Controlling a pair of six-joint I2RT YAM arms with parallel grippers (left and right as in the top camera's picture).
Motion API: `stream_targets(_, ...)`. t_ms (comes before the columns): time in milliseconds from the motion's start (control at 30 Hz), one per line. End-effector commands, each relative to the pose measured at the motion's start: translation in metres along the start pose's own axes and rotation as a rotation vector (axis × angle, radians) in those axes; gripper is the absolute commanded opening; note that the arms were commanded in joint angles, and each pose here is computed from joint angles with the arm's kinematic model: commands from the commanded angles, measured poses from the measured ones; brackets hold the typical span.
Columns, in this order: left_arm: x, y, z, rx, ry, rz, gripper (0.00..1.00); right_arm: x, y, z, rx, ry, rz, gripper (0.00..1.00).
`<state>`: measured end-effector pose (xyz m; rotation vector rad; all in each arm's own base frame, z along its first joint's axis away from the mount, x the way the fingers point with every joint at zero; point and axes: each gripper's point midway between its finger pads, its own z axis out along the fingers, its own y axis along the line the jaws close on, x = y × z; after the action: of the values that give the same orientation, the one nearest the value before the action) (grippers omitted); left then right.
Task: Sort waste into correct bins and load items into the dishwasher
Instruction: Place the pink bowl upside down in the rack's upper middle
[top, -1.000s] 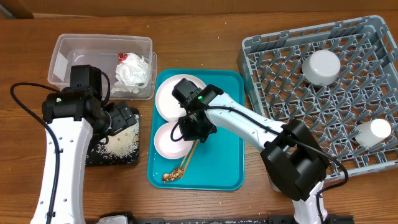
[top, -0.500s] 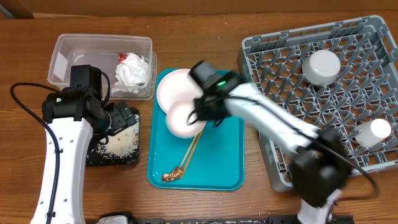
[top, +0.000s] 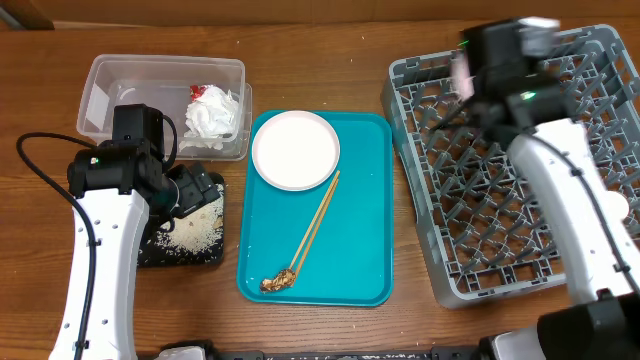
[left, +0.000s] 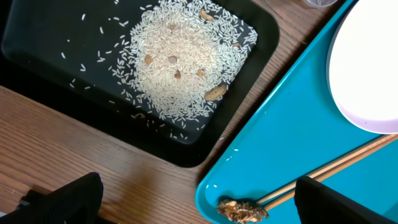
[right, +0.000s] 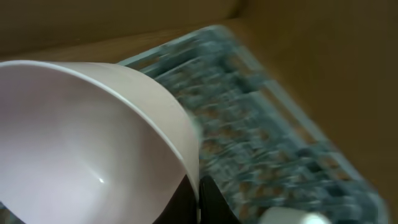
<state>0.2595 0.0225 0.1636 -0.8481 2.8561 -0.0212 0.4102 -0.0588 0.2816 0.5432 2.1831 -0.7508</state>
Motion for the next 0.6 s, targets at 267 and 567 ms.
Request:
stream_targets(267,-0.004,0.001,-0.002,-0.006,-0.016,-0.021,1.00,-0.019,-0.160,0.076,0.575,-0.037,0.232,0.04)
stream_targets(567,-0.004,0.001,-0.002,-0.005,-0.017,-0.021,1.00,0.032,-0.185,0.153,0.747,0.127,0.145,0.04)
